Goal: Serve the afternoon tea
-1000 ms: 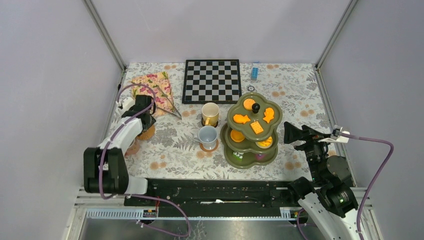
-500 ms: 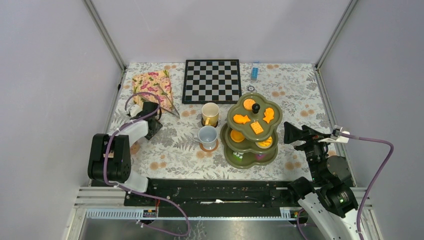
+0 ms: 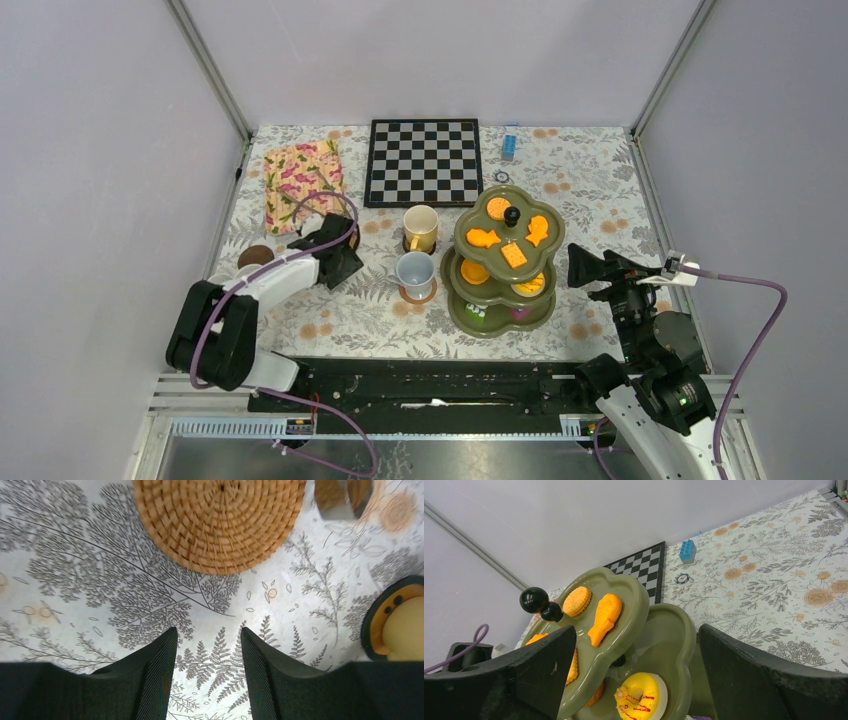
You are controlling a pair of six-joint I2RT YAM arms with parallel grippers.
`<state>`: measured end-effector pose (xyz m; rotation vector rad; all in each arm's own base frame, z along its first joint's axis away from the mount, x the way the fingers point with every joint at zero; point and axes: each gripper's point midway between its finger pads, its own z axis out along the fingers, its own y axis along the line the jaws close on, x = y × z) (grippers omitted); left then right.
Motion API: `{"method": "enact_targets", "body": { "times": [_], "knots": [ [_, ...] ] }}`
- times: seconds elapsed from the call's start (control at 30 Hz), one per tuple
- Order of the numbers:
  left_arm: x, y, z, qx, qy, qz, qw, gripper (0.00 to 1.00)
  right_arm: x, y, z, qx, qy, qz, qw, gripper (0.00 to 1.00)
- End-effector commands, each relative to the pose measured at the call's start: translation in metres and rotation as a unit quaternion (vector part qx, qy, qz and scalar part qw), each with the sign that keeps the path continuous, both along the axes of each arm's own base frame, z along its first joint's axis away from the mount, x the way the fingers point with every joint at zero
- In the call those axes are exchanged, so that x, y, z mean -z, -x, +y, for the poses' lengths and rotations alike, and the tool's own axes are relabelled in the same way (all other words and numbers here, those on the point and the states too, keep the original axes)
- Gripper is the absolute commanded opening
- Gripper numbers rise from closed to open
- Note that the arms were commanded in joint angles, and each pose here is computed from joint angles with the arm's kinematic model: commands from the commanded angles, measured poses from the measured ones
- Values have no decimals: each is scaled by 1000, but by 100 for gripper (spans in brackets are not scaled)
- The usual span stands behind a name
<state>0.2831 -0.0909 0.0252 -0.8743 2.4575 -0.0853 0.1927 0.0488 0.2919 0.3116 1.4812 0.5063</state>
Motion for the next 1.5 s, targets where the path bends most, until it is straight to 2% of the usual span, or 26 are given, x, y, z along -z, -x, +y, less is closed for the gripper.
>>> {"method": "enact_targets", "body": {
  "times": [0.0, 0.07, 0.1, 0.2, 0.33, 0.4, 0.5, 0.63, 0.87, 1.27, 1.47],
  "knots": [
    [-38, -28, 17, -11, -1, -69, 998, 51, -11, -1, -2, 6, -1, -15, 1000, 98],
    [-45, -45, 33, -36, 9, -97, 995, 48, -10, -2, -1, 4, -2, -15, 1000, 98],
    [-46, -54, 38, -43, 16, -109, 993, 43, -11, -1, -1, 4, -4, -17, 1000, 98],
    [-45, -79, 42, -43, 43, -127, 990, 20, -13, 0, -1, 1, -5, -19, 1000, 98],
    [-16, -95, 46, -43, 26, -74, 996, 3, -17, 3, -4, 6, 1, -22, 1000, 98],
    [-1, -93, 41, -40, 35, -52, 997, 0, -19, 4, -6, 8, 3, -23, 1000, 98],
    [14, -75, 32, -40, 51, -26, 998, 0, -19, 4, -6, 9, 5, -22, 1000, 98],
    [19, -32, 19, -37, 39, -3, 999, 0, -16, 2, -5, 10, 3, -18, 1000, 98],
    [18, 21, -27, 19, 66, 18, 997, 0, -14, -2, 0, 1, 6, -14, 1000, 98],
    [13, 34, -27, 21, 51, 27, 998, 0, -16, -1, 1, -2, -1, -19, 1000, 98],
    [-4, 31, -21, 17, 39, 1, 999, 0, -14, -2, 2, -2, -2, -14, 1000, 98]
  ]
}}
